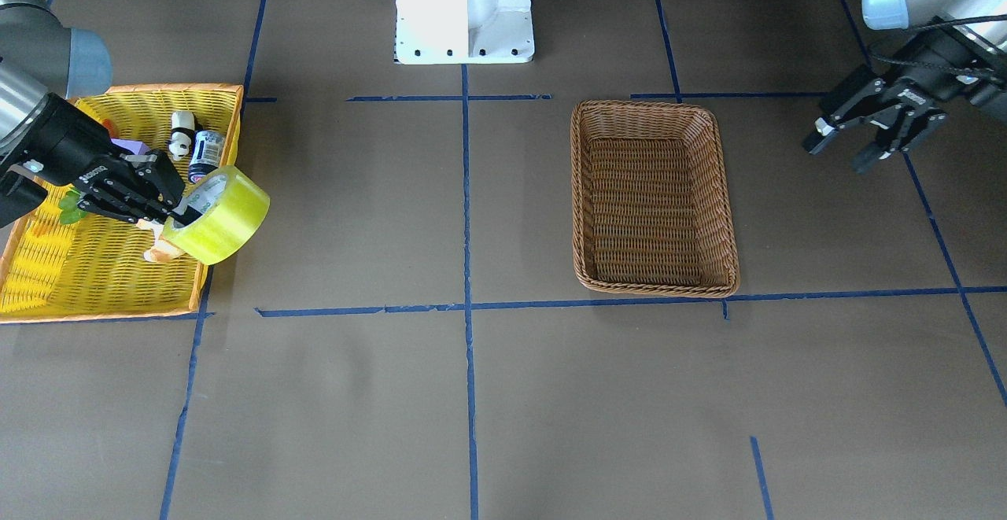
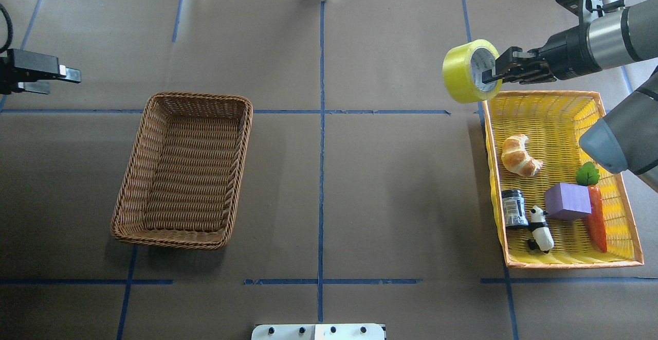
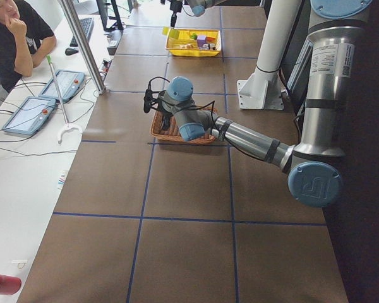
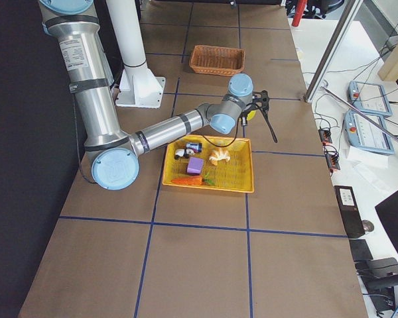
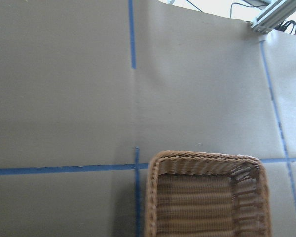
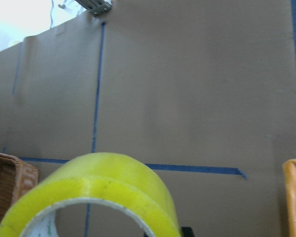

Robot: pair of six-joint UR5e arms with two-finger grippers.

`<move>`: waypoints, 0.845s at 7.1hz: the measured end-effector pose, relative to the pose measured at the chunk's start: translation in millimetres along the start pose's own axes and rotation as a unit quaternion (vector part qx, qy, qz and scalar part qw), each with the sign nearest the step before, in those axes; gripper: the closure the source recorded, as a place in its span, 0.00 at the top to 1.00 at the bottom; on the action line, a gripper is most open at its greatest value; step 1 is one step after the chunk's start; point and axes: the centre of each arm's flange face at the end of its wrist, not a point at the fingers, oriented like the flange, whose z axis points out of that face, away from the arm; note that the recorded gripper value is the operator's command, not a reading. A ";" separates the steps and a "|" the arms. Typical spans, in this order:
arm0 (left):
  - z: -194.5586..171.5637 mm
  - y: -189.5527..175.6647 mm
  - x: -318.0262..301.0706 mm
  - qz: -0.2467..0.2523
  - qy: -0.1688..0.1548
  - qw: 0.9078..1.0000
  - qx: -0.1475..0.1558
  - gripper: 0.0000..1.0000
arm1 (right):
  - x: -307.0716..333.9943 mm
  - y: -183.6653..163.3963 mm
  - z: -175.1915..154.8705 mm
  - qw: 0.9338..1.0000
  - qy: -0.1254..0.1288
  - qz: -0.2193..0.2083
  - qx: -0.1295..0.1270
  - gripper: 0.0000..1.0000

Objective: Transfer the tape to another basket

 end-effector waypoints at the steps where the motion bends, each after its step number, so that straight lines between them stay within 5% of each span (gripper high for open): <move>1: 11.3 23.4 43.6 -0.045 0.038 0.998 -0.001 1.00 | -8.7 12.4 -3.0 0.999 -0.042 0.007 0.003 0.00; 3: 22.1 72.1 137.1 -0.118 0.119 0.986 -0.013 1.00 | -24.7 38.4 -4.8 0.993 -0.116 -0.005 -0.006 0.00; 6: 36.2 146.6 237.5 -0.154 0.244 0.955 -0.072 1.00 | -46.5 81.8 -8.3 0.974 -0.222 -0.027 -0.040 0.00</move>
